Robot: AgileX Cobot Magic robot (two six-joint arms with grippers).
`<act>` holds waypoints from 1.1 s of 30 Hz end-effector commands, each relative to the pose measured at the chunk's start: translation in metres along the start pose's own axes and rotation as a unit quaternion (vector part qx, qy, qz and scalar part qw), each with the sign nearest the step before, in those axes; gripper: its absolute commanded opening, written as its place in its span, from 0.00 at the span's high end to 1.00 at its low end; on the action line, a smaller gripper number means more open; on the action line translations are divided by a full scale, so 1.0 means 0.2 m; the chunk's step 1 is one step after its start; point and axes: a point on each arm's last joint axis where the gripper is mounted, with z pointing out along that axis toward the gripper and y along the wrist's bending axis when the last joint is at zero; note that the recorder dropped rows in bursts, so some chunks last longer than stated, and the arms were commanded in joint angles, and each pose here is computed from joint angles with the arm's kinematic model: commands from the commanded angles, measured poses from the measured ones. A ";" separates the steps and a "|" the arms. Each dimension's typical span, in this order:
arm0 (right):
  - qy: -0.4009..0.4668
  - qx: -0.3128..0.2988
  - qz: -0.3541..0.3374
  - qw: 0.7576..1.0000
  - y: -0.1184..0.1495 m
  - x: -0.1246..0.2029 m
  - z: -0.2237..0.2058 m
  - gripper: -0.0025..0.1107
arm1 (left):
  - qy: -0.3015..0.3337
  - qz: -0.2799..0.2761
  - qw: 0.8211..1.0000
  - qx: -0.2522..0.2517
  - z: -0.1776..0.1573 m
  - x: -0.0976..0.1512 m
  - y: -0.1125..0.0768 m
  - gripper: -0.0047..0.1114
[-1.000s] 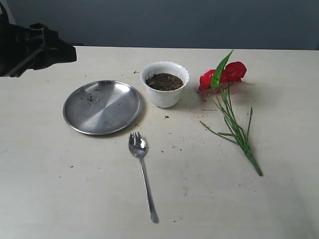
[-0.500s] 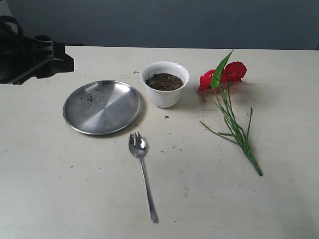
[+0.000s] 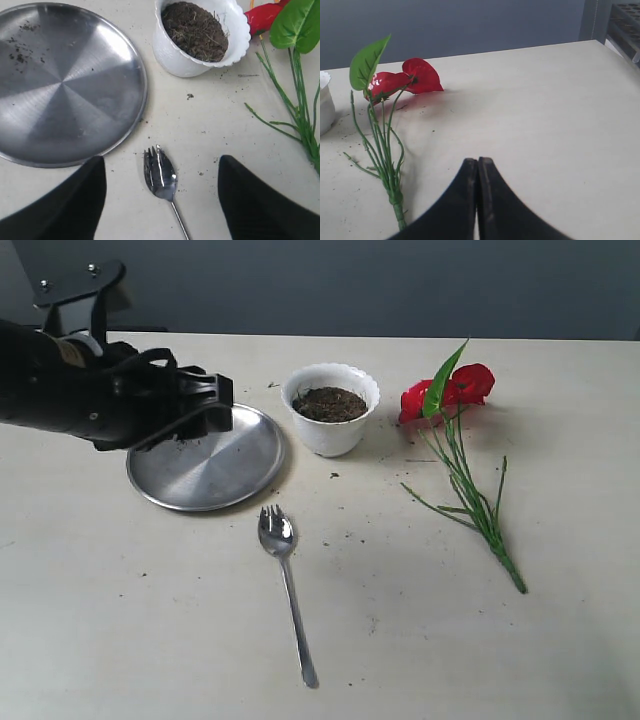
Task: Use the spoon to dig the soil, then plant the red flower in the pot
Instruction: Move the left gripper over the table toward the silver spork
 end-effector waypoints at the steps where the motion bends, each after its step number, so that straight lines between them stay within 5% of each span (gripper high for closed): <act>1: -0.007 0.002 -0.002 1.000 0.00 0.00 0.00 0.98 | 0.020 0.005 1.000 -0.004 0.08 0.04 -0.05 0.43; 13: -0.007 0.002 -0.002 1.000 0.00 0.00 0.00 0.98 | 0.006 0.016 0.999 0.030 0.14 0.09 -0.17 0.43; 33: -0.008 0.002 -0.002 1.000 0.00 0.00 0.00 0.98 | 0.048 -0.022 0.999 0.011 0.42 0.21 -0.17 0.43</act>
